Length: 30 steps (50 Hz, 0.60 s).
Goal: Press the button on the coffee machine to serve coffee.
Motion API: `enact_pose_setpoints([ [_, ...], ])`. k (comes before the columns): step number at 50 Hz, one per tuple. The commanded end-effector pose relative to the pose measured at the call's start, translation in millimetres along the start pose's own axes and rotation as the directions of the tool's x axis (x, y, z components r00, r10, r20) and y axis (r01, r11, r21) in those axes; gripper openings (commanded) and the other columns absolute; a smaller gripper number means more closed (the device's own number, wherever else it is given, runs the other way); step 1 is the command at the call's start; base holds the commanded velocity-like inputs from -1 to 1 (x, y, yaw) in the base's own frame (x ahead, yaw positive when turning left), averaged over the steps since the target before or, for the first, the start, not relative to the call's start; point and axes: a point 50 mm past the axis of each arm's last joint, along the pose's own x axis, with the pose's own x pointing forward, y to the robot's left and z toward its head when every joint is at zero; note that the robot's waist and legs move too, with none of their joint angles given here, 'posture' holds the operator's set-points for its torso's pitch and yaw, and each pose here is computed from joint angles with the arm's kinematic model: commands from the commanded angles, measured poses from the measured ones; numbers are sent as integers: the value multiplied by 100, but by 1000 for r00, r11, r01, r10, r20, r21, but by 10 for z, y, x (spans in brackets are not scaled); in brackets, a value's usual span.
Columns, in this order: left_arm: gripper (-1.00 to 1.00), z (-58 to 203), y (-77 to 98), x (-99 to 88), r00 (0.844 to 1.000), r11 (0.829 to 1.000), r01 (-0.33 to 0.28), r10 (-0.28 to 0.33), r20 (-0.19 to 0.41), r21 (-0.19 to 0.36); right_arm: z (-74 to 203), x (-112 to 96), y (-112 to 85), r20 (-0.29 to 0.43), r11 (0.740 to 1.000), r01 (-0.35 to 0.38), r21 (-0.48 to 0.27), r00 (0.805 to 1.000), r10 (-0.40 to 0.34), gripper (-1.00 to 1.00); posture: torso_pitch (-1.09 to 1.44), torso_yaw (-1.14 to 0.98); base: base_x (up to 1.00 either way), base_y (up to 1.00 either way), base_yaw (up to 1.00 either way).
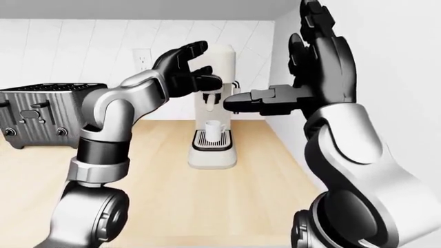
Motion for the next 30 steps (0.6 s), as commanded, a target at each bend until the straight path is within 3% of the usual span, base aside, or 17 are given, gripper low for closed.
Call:
enact_pose_setpoints([
  [1,100,209,-46,-30,996,1000,13,-15,93,18,85,10,-11,48,1000,9,6,999,-9,100,-72,0,0,0,0],
  [14,100,181,24,83,995,1000,-4,3,95,11,96,7,-15,50,1000,10,6,999,-11,100,-72,0,0,0,0],
  [30,100,208,-5,90,995,1000,2,-2,100,4,104,4,-15,51,1000,11,6,999,-11,100,-72,0,0,0,0],
])
